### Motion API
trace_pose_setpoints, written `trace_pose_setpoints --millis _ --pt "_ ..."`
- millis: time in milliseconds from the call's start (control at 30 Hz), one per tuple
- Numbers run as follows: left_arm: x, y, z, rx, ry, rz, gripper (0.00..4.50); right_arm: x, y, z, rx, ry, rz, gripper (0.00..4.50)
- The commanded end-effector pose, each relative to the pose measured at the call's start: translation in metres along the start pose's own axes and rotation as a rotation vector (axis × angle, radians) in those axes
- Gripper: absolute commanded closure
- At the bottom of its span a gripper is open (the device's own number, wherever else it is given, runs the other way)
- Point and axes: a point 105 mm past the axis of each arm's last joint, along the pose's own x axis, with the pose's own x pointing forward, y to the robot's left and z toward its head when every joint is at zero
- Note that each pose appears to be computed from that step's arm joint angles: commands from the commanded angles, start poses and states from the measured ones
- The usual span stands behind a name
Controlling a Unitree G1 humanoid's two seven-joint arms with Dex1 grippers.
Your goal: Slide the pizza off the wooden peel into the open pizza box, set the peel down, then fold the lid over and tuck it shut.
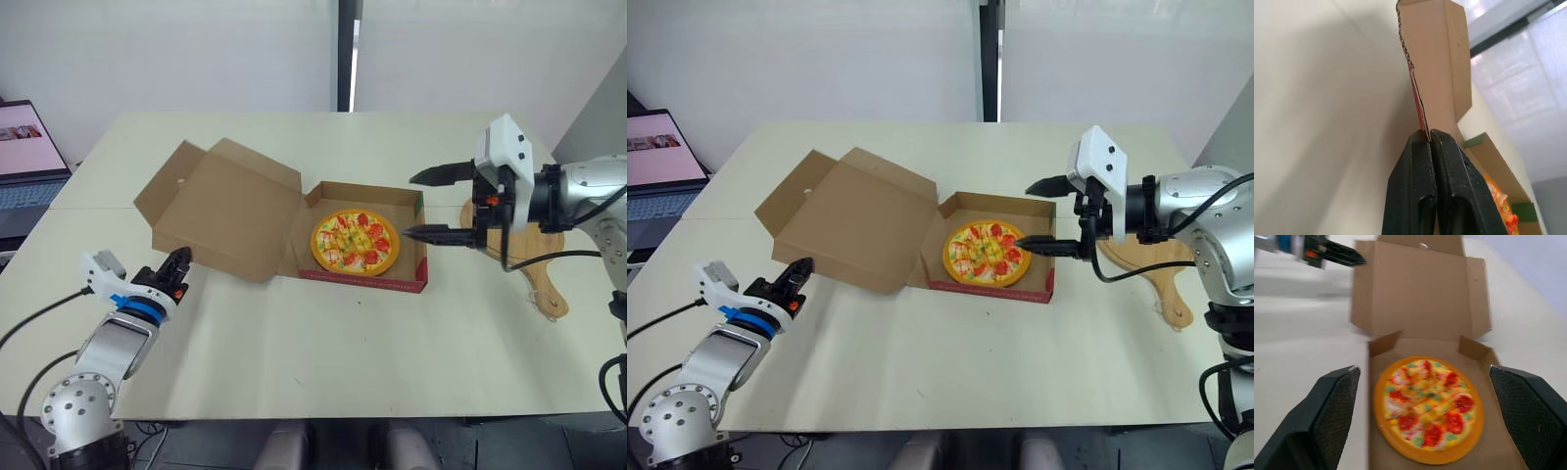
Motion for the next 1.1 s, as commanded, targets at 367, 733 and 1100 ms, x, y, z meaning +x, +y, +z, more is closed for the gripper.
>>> trace_pose_setpoints --millis 367,733,1100 --pt "-0.001 -0.030 0.003 0.201 0.032 -0.123 4.50 0.069 -0.089 -0.065 -0.141 0.279 -0.376 2.06" --pt "-0.002 -0.033 0.001 0.240 0.052 -0.157 4.50 0.091 -0.106 -0.091 -0.224 0.463 -0.438 4.47" --pt "-0.002 -0.035 -0.001 0.258 0.057 -0.170 4.50 0.093 -0.102 -0.095 -0.272 0.530 -0.371 4.47"
